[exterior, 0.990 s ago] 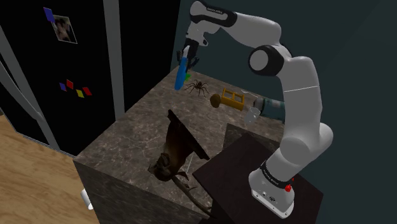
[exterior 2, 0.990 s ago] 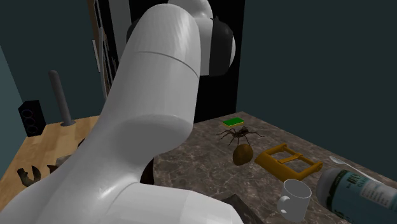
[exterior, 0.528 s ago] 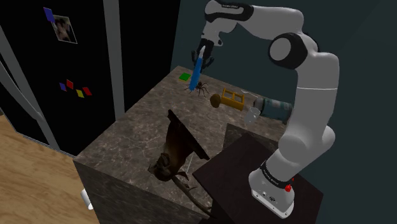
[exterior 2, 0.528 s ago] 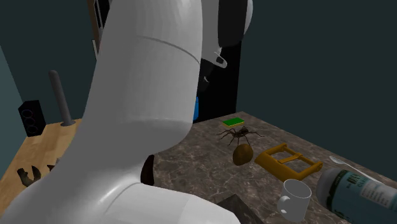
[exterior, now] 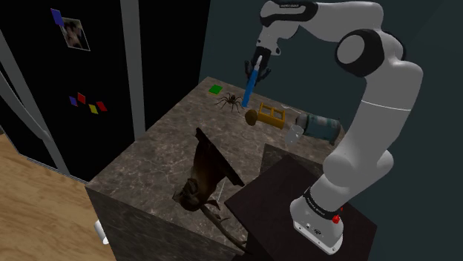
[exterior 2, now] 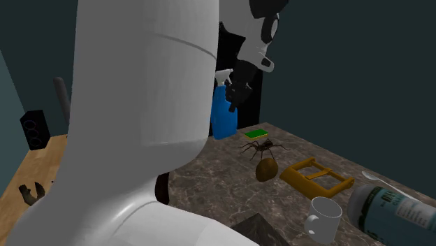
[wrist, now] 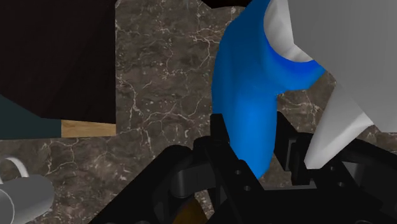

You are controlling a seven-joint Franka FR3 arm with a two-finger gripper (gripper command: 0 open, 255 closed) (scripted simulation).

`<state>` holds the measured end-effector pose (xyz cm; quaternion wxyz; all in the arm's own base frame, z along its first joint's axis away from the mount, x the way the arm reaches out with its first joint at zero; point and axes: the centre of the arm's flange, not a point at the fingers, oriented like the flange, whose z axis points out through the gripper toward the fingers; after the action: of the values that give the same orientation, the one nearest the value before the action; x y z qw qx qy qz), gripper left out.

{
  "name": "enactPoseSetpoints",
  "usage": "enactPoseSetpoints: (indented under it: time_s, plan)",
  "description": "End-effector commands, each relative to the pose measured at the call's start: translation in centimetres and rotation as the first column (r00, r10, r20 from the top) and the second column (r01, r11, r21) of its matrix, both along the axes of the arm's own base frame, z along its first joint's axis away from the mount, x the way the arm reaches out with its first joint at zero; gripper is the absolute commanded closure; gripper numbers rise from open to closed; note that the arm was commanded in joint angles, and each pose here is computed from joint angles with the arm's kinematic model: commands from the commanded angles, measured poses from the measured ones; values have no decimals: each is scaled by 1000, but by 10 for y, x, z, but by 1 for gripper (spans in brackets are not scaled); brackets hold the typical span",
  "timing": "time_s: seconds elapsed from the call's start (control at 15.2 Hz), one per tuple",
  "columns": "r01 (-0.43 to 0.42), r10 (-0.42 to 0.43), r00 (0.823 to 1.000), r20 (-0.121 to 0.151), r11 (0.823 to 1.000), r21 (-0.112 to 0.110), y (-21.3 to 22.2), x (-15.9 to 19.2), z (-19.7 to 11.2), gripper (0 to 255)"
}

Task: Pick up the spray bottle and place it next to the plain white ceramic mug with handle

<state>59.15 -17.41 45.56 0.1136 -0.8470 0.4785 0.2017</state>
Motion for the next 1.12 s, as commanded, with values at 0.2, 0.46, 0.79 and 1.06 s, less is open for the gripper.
enactPoseSetpoints:
  time_s: [0.2, 0.46, 0.79, 1.06]
  plan:
    - [-1, 1, 1000, 0, 1000, 1, -48, -47, 14, 255]
    - [-1, 1, 1000, 0, 1000, 1, -85, -83, 25, 255]
    - [-1, 1, 1000, 0, 1000, 1, -131, -129, 39, 255]
    - [-1, 1, 1000, 0, 1000, 1, -167, -165, 49, 255]
